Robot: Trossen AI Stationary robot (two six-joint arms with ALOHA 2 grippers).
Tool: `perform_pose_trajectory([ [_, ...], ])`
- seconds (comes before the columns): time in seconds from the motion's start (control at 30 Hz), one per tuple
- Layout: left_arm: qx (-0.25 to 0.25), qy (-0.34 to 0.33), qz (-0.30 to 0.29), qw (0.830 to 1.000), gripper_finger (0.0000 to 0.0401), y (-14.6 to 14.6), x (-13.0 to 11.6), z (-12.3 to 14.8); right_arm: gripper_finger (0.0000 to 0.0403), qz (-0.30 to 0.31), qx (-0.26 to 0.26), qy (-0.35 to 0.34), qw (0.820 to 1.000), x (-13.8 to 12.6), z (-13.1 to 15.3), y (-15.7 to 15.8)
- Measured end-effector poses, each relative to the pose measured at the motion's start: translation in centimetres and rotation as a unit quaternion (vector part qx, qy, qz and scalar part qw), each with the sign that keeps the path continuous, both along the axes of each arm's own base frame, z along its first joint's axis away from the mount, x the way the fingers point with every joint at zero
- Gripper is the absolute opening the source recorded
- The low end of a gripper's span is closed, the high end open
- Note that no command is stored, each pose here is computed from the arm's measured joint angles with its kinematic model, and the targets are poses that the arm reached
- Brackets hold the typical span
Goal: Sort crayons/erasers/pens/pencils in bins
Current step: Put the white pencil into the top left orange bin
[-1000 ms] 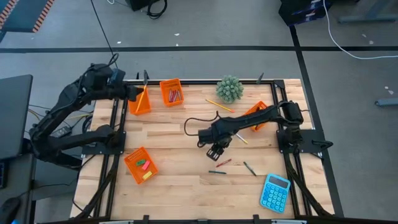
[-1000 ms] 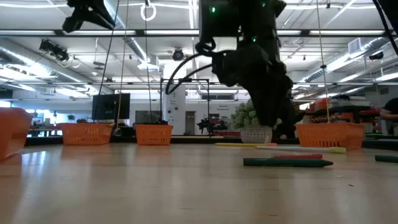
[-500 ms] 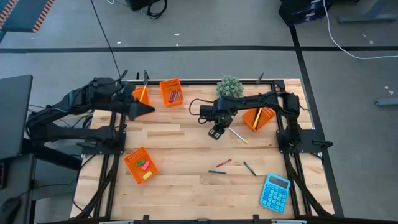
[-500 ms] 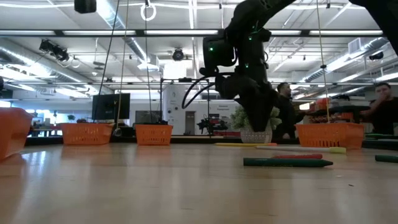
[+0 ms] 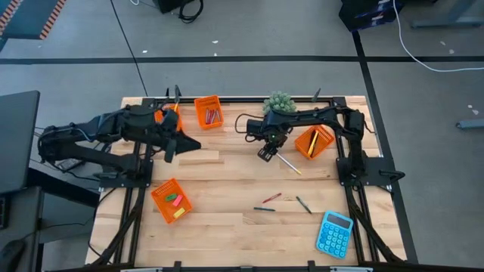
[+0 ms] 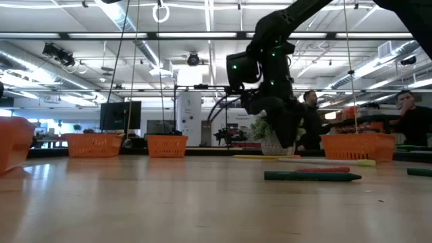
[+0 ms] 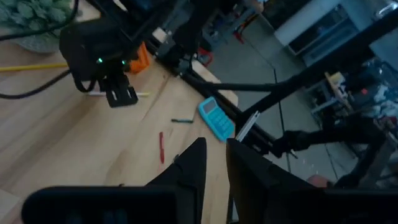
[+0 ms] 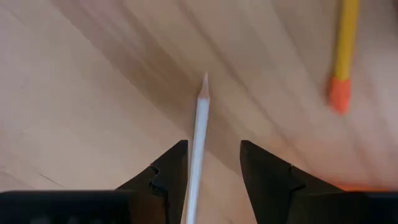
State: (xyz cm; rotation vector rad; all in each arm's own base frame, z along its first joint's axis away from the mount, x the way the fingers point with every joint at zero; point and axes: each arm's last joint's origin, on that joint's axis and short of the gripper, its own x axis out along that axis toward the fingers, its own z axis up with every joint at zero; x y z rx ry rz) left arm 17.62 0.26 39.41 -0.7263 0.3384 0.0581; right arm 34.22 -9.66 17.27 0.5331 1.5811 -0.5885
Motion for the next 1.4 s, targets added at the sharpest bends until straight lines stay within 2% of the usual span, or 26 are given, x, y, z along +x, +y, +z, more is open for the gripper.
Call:
perform_pose_trajectory([
  [0.23,0.024,0.028,-0.034,0.999,0.0071,-0.9,1.6,-1.0,0.0151,-0.019,0.030,0.019,0.999,-0.8,-1.4,1.1],
  [0.47,0.026,0.043,-0.037,0.998,0.0069,-1.0,2.8,-1.6,0.0151,-0.005,0.020,-0.026,0.999,0.3,-1.5,1.9],
  [0.7,0.028,0.054,-0.012,0.998,0.0074,-0.9,3.3,-2.0,0.0151,0.015,0.012,-0.033,0.999,0.2,-1.7,1.1],
  [0.97,0.031,0.048,0.028,0.998,0.0065,-0.6,3.3,-1.8,0.0151,0.018,0.030,-0.016,0.999,-1.4,-3.5,0.5],
  [1.17,0.011,0.048,0.054,0.997,0.0070,-0.6,3.3,-1.8,0.0151,0.045,0.031,-0.021,0.998,-1.4,-3.8,0.6],
  [1.4,-0.002,0.049,0.061,0.997,0.0061,-0.5,3.3,-1.8,0.0120,0.027,0.031,-0.026,0.999,-1.3,-3.8,0.6],
])
